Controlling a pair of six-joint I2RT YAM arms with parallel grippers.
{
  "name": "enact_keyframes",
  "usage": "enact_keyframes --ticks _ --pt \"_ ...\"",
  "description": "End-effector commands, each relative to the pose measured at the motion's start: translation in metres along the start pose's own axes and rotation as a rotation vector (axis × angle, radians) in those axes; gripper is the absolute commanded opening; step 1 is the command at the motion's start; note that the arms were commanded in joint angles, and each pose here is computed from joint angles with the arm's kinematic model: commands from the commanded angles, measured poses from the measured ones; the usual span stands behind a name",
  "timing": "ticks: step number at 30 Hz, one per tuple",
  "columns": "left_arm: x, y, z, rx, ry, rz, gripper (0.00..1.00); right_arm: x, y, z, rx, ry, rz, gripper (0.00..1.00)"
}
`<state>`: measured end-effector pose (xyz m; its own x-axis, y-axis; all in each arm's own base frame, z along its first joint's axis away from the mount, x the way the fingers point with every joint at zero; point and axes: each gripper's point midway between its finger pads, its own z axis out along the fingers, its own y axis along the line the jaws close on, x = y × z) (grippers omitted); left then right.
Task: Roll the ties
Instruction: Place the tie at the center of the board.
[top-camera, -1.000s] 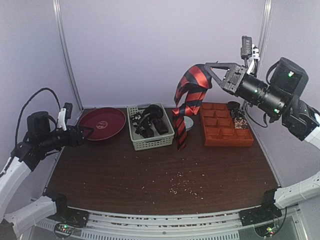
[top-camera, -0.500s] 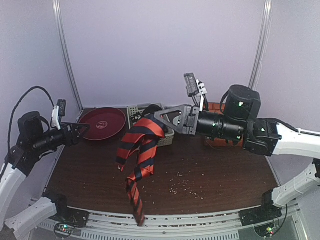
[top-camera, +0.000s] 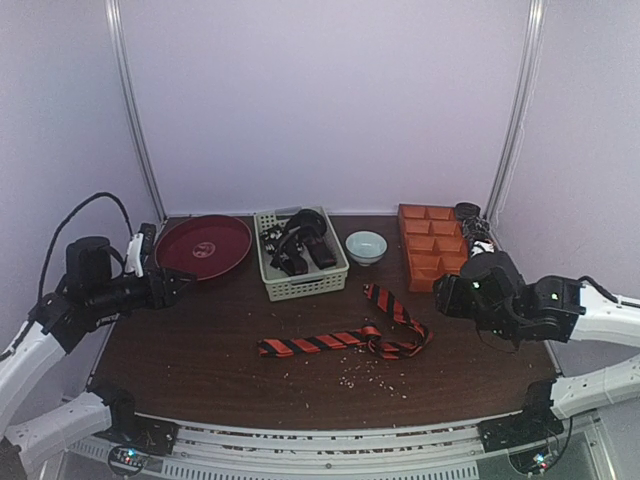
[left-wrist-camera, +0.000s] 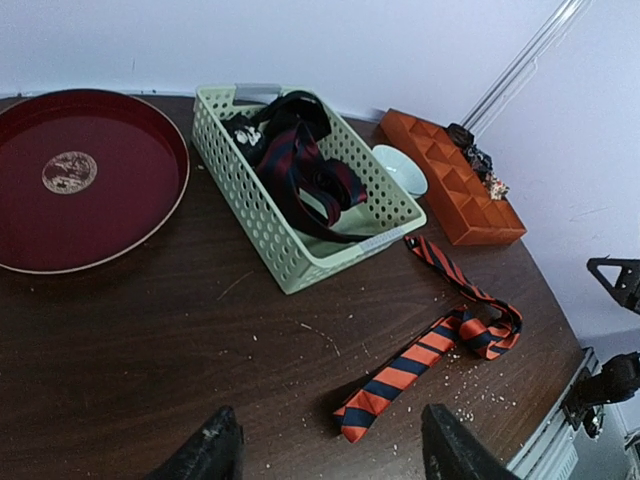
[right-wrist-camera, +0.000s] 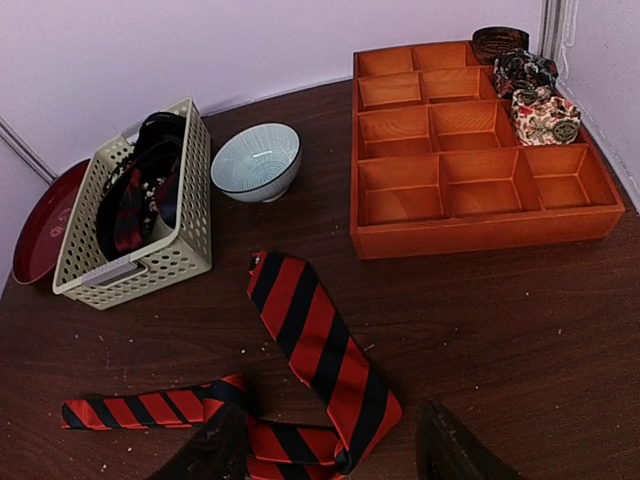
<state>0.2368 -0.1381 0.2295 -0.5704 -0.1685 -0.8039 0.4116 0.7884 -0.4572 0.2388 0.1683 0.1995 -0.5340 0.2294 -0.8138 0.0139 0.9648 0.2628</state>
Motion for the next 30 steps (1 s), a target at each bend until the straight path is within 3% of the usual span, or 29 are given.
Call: enact_keyframes --ticks 1,6,12,17,25,28,30 --pt "0.009 -0.004 0.018 -0.014 0.035 -0.036 0.61 -0.011 0.02 0.01 -0.007 -0.034 -0.092 0.65" --pt "0.038 -0.02 0.044 0.009 0.122 -0.047 0.61 0.002 0.058 0.054 0.029 0.047 -0.318 0.73" --pt "0.069 -0.029 0.066 0.043 0.174 -0.101 0.6 0.02 0.09 0.124 0.009 0.129 -0.462 0.68" --pt "0.1 -0.033 0.082 0.063 0.234 -0.117 0.6 0.044 0.079 0.182 0.078 0.222 -0.512 0.67" --pt "0.128 -0.037 0.103 0.097 0.293 -0.122 0.6 0.069 0.063 0.228 0.107 0.307 -0.551 0.64" --pt "0.137 -0.035 0.111 0.095 0.313 -0.117 0.6 0.078 0.053 0.24 0.133 0.332 -0.557 0.58" --pt "0.142 -0.035 0.116 0.094 0.329 -0.115 0.6 0.077 0.048 0.245 0.15 0.332 -0.559 0.44"
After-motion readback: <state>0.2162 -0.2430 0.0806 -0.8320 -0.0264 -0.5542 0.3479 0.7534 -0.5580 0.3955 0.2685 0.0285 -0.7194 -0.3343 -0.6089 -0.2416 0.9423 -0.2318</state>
